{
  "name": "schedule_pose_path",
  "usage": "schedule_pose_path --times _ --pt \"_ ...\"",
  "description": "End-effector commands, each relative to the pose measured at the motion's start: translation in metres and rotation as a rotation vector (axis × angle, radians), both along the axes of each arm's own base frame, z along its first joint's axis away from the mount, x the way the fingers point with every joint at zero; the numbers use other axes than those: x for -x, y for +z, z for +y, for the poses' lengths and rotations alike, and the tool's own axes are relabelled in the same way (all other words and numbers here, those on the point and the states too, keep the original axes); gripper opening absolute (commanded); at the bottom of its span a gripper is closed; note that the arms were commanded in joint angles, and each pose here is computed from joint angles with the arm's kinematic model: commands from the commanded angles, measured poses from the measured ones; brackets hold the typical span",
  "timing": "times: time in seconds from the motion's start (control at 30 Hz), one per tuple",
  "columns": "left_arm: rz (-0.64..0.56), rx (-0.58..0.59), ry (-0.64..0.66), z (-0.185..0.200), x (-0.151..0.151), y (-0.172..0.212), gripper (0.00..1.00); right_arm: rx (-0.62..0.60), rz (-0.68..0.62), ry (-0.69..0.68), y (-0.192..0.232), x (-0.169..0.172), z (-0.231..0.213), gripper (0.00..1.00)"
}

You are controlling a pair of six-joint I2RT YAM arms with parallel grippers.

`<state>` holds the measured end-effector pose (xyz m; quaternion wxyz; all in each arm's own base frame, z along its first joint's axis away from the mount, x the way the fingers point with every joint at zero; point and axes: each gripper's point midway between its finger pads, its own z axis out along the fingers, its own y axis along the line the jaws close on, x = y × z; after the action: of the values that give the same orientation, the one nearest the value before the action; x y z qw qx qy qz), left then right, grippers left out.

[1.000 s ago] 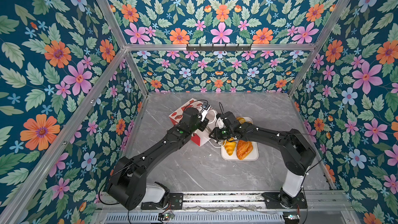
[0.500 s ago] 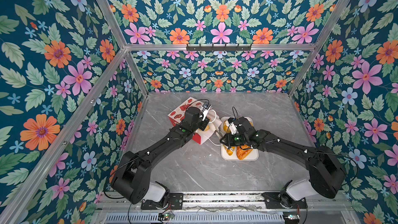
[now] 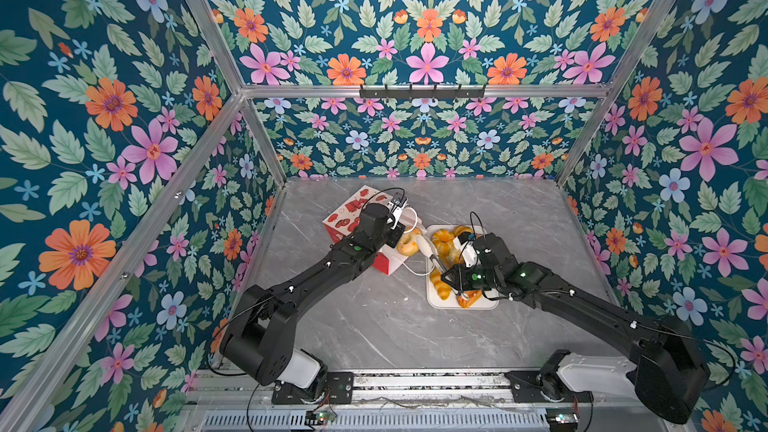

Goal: Take the fake bread out of the paper bag
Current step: 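Lower the ring donut onto the middle of the tray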

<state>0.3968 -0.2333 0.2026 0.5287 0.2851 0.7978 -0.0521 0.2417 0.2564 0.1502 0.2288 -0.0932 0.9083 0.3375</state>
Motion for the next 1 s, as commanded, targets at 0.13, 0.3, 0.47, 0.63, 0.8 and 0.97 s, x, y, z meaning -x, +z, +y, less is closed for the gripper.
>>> schedule_pose_path --times 0.13,0.3,0.47,0.63,0.8,0.97 --pt "-0.029 0.023 0.044 0.002 -0.01 0.009 0.0 0.004 -0.048 -0.006 0.013 0.013 -0.021 0.03" --pt "-0.028 0.021 0.058 0.003 -0.012 0.008 0.0 0.024 -0.066 -0.03 0.019 0.028 -0.04 0.03" --pt "-0.023 0.025 0.061 0.004 -0.012 0.005 0.0 0.058 -0.076 -0.07 0.021 0.042 -0.062 0.03" --pt "-0.031 0.025 0.071 0.007 -0.01 0.005 0.0 0.09 -0.072 -0.112 0.022 0.054 -0.081 0.03" --pt "-0.034 0.024 0.079 0.009 -0.009 0.004 0.0 0.111 -0.061 -0.135 0.018 0.061 -0.093 0.03" --pt "-0.037 0.027 0.077 0.01 -0.007 0.004 0.0 0.113 -0.037 -0.146 0.012 0.067 -0.098 0.03"
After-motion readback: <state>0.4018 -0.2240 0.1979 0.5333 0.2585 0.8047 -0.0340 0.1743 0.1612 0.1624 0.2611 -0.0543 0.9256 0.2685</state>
